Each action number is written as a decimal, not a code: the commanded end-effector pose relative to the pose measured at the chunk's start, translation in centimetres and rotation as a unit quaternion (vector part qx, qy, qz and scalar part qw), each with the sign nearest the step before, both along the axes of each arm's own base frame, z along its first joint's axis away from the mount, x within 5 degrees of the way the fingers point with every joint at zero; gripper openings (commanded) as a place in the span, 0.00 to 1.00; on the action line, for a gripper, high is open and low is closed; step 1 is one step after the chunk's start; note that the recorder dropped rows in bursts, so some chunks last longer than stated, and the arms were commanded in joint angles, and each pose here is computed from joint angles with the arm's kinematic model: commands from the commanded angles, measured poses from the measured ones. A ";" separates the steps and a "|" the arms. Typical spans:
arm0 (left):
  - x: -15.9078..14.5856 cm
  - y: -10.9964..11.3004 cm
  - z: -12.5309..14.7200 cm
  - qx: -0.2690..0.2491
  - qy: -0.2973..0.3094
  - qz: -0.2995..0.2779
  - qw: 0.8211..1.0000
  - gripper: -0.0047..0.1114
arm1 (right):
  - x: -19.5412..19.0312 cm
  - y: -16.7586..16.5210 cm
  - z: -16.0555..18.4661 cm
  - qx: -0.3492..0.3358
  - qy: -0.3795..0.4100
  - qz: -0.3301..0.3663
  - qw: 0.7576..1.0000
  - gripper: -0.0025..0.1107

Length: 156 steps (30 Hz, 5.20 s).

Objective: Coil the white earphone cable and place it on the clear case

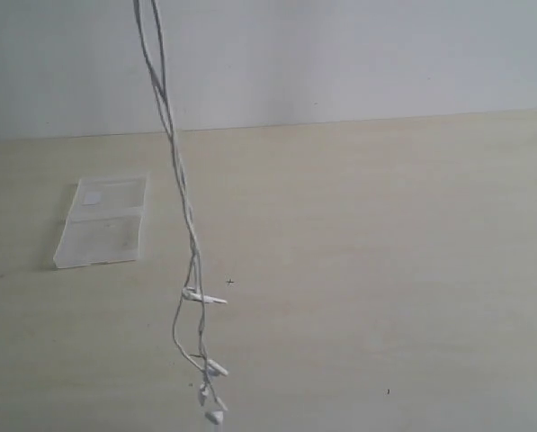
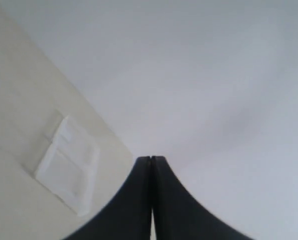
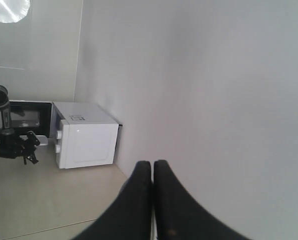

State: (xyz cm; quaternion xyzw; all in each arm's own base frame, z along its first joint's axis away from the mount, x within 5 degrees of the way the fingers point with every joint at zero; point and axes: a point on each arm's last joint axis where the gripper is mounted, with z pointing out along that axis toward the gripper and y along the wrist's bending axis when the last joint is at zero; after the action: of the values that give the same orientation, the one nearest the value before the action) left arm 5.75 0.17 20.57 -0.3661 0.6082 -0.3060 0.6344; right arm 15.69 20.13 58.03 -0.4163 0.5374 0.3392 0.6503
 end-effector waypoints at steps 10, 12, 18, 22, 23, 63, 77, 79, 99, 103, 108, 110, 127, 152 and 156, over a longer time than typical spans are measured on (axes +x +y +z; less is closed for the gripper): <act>-0.3 1.6 1.0 -0.159 -0.089 0.081 0.980 0.04 | -0.1 -0.1 0.3 0.009 -0.001 0.000 1.000 0.02; -0.3 1.4 0.9 -0.203 -0.088 0.068 0.973 0.04 | -0.1 -0.1 0.3 0.009 -0.001 0.001 1.000 0.02; -0.2 0.2 1.5 -0.162 -0.057 0.009 0.985 0.04 | -0.1 -0.1 0.3 0.010 0.003 0.001 1.000 0.02; -0.8 -0.6 5.8 0.060 -0.069 -0.019 0.996 0.04 | -0.1 -0.1 0.3 0.014 0.003 0.000 1.000 0.02; -1.0 -0.7 6.8 0.100 -0.075 -0.021 0.992 0.04 | -0.2 -0.1 0.4 0.017 0.007 0.004 1.000 0.02; 10.4 -6.3 12.5 0.402 -0.152 -0.528 0.732 0.50 | 1.7 2.1 0.2 0.108 0.059 0.037 0.992 0.02; 12.2 -8.5 11.5 0.364 -0.171 -0.553 0.730 0.50 | 1.7 2.1 0.2 0.107 0.057 0.039 0.992 0.02; 12.2 -9.0 11.3 0.359 -0.171 -0.562 0.725 0.50 | 1.7 2.1 0.2 0.106 0.054 0.038 0.992 0.02; 14.0 -10.5 9.3 0.396 -0.116 -0.545 0.730 0.20 | 1.4 1.7 0.5 0.098 0.031 0.028 0.994 0.02; 14.0 -10.4 9.7 0.405 -0.122 -0.529 0.736 0.05 | 0.9 1.1 0.9 0.102 0.024 0.026 0.994 0.02; 14.1 -10.4 10.0 0.391 -0.133 -0.523 0.745 0.30 | 0.9 1.1 0.9 0.103 0.025 0.027 0.994 0.02; 14.1 -10.4 10.1 0.385 -0.135 -0.520 0.750 0.42 | 0.8 1.1 0.9 0.105 0.027 0.028 0.994 0.02; 14.8 -11.0 9.3 0.387 -0.140 -0.529 0.742 0.37 | 0.8 1.1 1.0 0.112 0.036 0.035 0.992 0.02; 15.5 -10.7 8.8 0.419 -0.111 -0.501 0.749 0.06 | -0.4 -1.5 2.0 0.087 -0.001 -0.032 0.996 0.02; 15.5 -10.5 8.7 0.434 -0.101 -0.495 0.746 0.06 | -0.5 -2.7 2.1 0.070 -0.007 -0.079 0.994 0.02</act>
State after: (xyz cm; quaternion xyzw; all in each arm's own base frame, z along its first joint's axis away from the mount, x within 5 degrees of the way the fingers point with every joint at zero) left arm 21.22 -10.46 29.31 0.3310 0.6955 -0.3356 0.5423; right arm 15.63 18.86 59.33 -0.3502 0.5376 0.3454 0.6848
